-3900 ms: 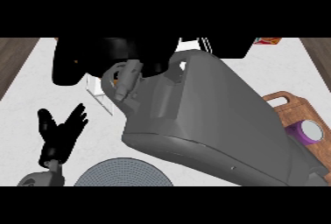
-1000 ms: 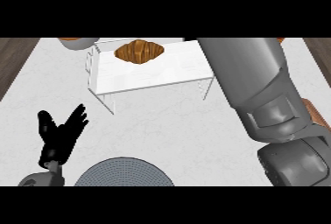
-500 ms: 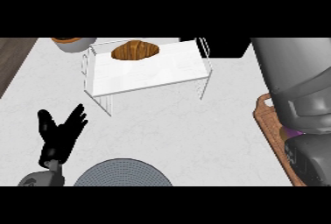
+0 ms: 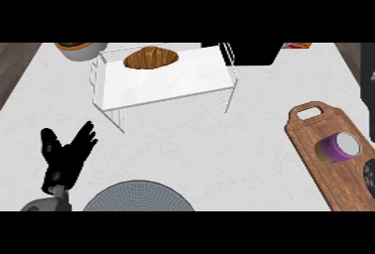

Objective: Pick the croissant from the placemat and place it in the tiered shelf

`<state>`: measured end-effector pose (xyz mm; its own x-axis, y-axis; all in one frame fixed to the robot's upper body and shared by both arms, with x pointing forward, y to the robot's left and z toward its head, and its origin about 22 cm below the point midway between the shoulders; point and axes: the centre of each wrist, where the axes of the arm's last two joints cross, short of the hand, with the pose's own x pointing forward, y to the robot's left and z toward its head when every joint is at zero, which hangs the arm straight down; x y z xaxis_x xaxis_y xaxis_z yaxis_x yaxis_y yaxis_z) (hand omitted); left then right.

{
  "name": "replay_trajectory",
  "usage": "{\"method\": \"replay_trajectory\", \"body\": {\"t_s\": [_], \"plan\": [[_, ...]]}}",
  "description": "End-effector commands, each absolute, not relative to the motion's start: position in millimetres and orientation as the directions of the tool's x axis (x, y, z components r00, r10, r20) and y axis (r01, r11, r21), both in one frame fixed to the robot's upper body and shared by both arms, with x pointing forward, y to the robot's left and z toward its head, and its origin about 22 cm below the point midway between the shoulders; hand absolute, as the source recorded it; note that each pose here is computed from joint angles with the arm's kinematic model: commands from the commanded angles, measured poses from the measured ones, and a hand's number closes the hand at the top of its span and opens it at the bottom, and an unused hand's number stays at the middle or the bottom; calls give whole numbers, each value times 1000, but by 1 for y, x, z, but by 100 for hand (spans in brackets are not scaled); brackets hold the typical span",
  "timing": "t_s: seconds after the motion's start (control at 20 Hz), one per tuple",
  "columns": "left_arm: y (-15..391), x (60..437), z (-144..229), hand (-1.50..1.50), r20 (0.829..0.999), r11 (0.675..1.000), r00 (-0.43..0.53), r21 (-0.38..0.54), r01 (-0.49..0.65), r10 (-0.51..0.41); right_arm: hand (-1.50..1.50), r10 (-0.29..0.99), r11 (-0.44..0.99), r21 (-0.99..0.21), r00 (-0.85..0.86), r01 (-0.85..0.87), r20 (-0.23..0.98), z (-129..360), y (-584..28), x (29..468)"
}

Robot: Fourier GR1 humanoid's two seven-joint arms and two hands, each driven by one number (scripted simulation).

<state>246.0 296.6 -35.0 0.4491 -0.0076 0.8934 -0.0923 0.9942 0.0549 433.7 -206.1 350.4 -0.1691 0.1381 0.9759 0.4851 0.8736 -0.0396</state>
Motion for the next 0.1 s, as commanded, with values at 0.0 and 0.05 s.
{"method": "replay_trajectory", "body": {"t_s": [0.0,0.05], "plan": [[302,250,-29,0,895,992,446,52,-114,4,-150,144,888,-48,-177,458,974,336,-265,417],[296,250,-31,0,897,994,443,46,-99,3,-150,128,891,-31,-185,452,974,343,-258,413]]}}
